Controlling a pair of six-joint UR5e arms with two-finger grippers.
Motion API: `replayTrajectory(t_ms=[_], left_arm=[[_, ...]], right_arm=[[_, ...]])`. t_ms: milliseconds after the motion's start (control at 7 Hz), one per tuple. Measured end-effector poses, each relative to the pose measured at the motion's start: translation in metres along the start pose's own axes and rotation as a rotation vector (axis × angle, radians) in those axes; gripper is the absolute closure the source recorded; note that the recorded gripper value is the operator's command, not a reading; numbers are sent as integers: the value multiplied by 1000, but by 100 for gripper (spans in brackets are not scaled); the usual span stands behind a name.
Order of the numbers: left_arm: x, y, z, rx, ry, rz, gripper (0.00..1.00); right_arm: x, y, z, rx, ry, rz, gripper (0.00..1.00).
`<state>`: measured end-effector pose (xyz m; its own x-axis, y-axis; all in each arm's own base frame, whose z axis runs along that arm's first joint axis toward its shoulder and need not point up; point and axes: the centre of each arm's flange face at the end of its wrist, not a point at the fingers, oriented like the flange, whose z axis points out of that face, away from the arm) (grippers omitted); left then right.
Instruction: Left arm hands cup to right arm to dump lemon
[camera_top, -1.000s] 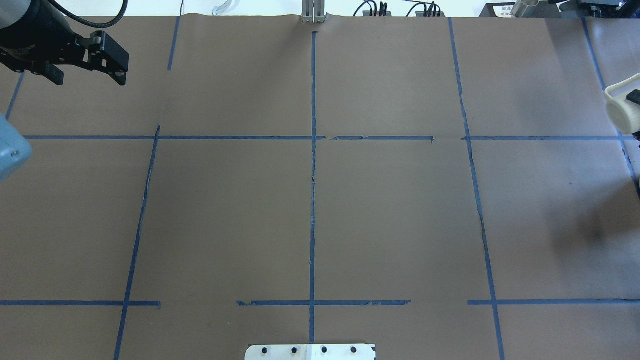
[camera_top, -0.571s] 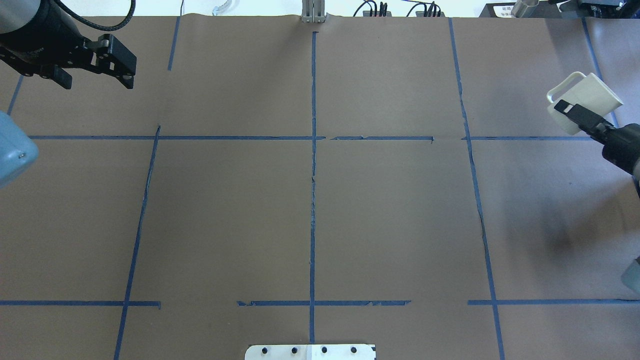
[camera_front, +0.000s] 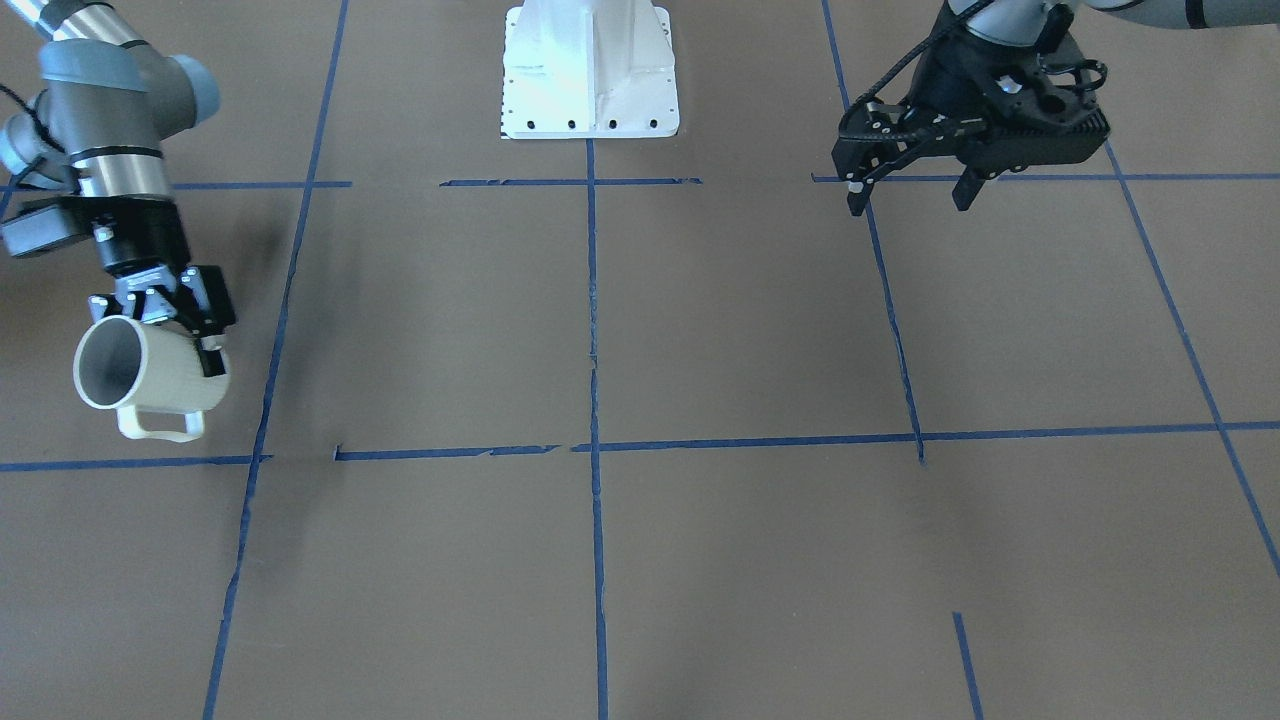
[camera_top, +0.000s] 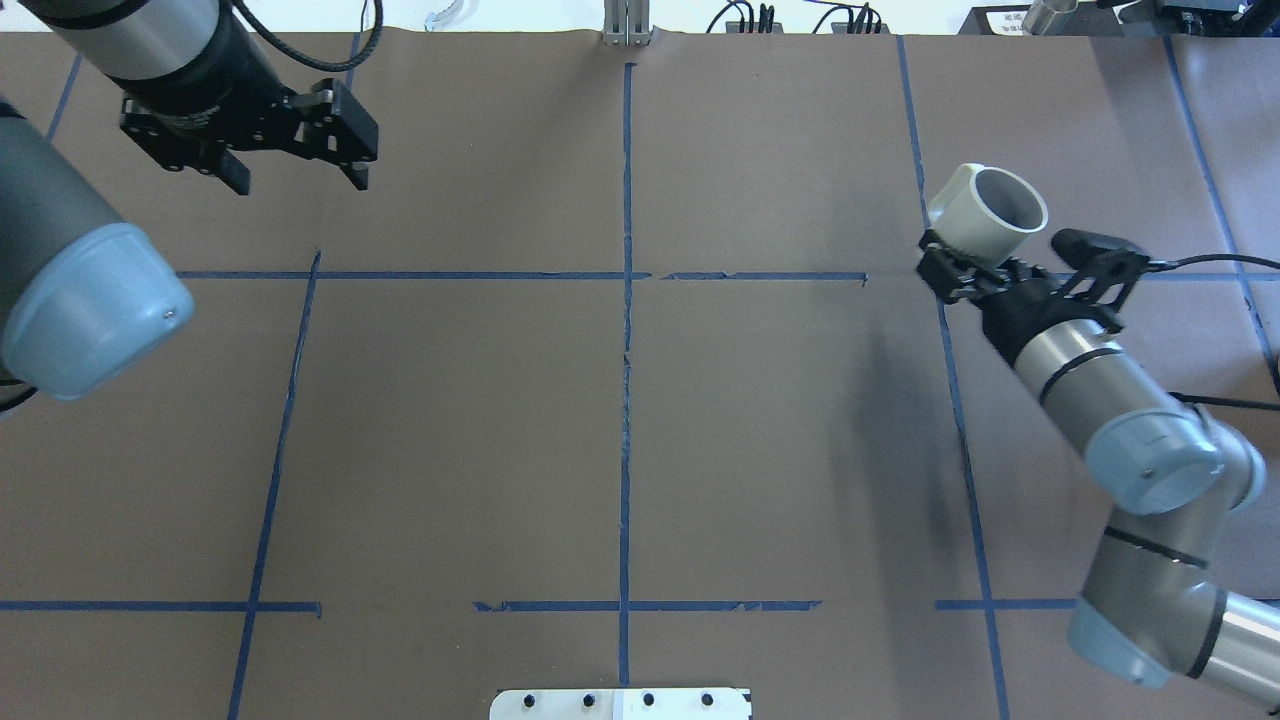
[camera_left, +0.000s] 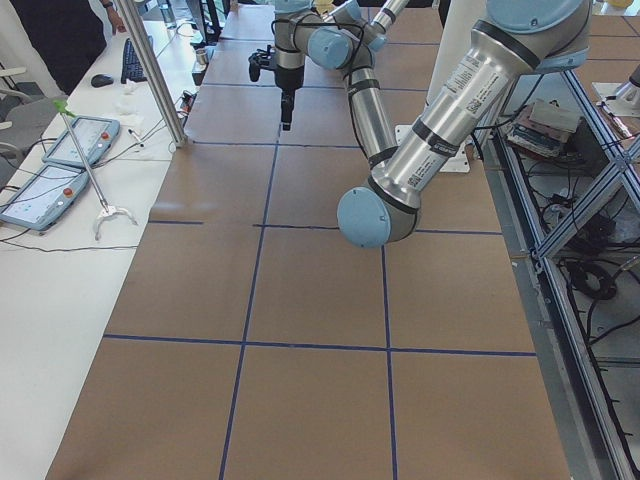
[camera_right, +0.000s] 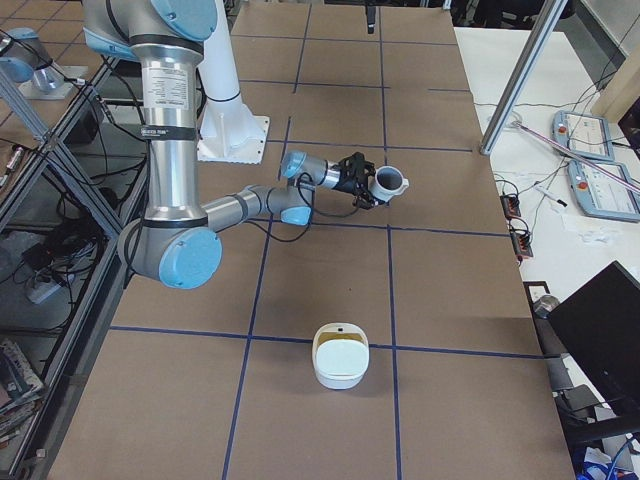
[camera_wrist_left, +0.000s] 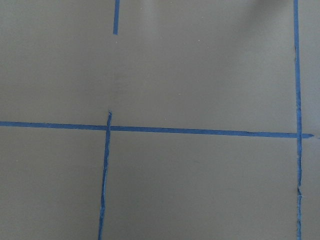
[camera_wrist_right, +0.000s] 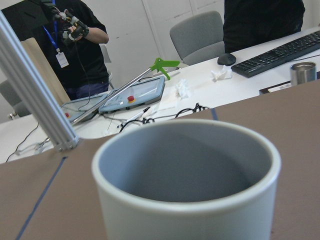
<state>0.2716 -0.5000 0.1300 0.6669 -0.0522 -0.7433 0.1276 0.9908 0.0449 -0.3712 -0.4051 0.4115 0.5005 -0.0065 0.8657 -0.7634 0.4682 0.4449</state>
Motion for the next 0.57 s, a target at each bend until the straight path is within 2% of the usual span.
replayTrajectory(t_ms=[429, 571], left_arm=[[88, -15, 22, -35, 45, -44, 1], [116, -16, 24, -53, 48, -72, 5]], right_arm=[[-159, 93, -39, 47, 30, -148, 100], [-188, 116, -51, 66, 33, -185, 99]])
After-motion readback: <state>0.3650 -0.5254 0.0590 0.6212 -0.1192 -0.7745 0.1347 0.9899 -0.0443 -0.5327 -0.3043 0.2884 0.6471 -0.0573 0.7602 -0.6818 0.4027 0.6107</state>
